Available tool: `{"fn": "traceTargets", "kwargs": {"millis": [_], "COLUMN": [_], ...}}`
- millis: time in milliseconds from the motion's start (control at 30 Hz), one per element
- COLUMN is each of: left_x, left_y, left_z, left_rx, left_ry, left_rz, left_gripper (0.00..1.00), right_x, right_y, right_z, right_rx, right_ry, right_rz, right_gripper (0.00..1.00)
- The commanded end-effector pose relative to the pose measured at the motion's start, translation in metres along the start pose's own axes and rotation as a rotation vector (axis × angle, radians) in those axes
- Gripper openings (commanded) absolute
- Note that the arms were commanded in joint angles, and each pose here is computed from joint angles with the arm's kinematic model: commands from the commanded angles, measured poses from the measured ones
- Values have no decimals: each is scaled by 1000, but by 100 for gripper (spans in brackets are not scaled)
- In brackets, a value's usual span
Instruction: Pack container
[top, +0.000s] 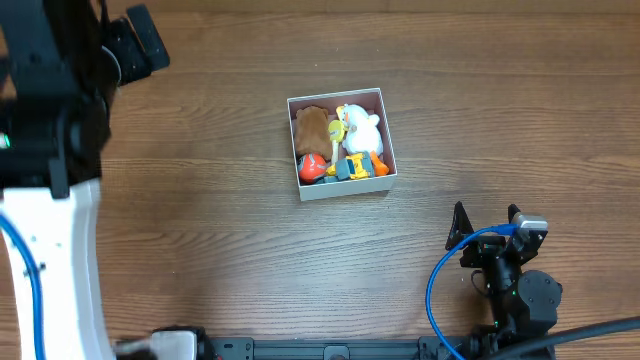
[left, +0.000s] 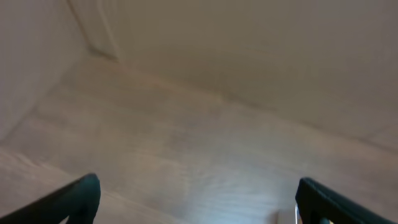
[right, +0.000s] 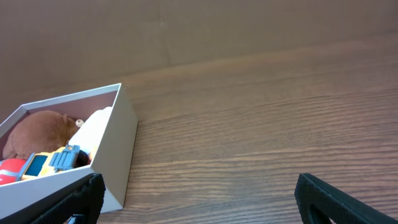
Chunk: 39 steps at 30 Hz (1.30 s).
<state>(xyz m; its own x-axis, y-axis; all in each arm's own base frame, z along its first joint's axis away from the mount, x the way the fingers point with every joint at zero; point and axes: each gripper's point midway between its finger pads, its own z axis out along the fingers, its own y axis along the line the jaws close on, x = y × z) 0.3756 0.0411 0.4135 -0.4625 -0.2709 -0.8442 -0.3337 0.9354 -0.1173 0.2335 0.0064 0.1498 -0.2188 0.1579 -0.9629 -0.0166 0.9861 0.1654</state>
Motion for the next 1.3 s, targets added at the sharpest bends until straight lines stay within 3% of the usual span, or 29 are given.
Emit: {"fn": "traceTargets", "kwargs": {"millis": [0,300,700,1033,1267], "left_x": [35,156,267,306,290], "left_y": [15,47,70,78,77], "left_z": [2,2,19,32,20], "left_rx": [-19,9,74,90,119], "left_ry": [-37,-92,-212,-247,-348], "left_rz": [4,-16,-86,-136,-156], "left_gripper": [100,100,100,100,100], "right_x": [-1,-1,-1,-1,-1], "right_y": [-1,-1,-1,-1,-1], "right_z": [0,0,0,0,0], "right_rx": [5,5,5,5,5], "right_ry": [-13,-13,-13,-13,-13], "right_rz": [-4,-4,-4,-4,-4], "right_gripper": [100,100,100,100,100]}}
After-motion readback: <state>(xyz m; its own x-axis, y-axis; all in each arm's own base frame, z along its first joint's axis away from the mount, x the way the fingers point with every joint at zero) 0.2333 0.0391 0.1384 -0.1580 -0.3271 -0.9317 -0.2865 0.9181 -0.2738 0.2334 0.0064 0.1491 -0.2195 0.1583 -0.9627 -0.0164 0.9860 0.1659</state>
